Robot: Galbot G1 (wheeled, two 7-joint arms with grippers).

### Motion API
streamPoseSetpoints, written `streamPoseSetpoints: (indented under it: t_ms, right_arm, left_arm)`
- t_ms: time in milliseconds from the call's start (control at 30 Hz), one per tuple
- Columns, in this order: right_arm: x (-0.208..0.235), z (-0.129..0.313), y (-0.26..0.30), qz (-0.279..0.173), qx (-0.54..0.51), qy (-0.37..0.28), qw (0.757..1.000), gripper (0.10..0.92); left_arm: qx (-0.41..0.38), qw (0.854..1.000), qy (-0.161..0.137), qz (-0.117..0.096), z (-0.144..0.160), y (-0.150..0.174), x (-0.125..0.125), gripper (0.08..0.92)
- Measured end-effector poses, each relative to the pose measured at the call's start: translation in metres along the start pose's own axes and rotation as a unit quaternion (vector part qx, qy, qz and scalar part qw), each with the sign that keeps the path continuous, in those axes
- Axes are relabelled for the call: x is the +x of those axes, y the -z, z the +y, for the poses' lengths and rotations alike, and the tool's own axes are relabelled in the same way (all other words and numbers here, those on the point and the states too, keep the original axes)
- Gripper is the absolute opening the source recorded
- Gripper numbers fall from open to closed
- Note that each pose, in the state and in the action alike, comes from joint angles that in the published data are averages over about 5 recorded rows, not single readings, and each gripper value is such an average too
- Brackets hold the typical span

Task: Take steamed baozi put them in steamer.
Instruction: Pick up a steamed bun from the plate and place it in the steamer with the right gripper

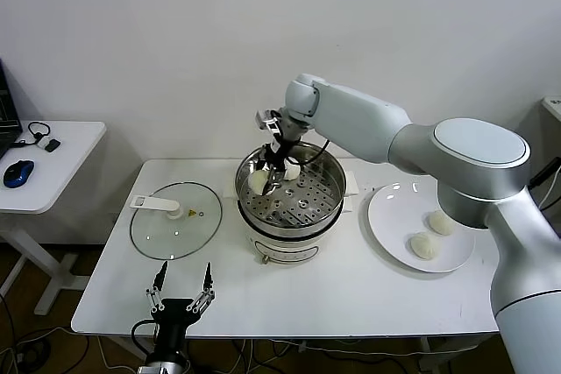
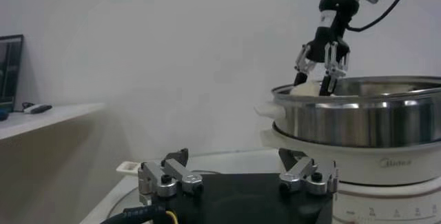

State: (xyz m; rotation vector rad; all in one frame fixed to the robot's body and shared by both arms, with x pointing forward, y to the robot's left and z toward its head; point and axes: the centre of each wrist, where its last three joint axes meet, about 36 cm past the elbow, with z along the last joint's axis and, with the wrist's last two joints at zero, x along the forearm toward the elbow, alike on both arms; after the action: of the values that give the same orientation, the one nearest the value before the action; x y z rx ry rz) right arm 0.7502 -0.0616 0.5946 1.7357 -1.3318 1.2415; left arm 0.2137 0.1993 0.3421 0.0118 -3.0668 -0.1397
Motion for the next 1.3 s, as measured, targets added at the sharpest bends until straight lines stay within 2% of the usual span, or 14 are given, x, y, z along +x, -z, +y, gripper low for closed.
streamPoseSetpoints:
  t_ms: [700,967,1300]
  right_arm:
    - [-0.019,-0.001,0.003,0.005,0.004,0.003,1.000,0.667]
    - [-0.020,-0.001,0.003,0.006,0.005,0.003,1.000,0.813]
    - [0.003,0.002,0.000,0.001,0.012,0.003,1.000,0.823]
  left_arm:
    - [0.001,1.000,0.000,0.001,0.000,-0.002,0.001,0.823]
    - [0.002,1.000,0.000,0.002,0.000,-0.002,0.001,0.823]
    - [0.002,1.000,0.000,0.002,-0.001,-0.002,0.001,0.823]
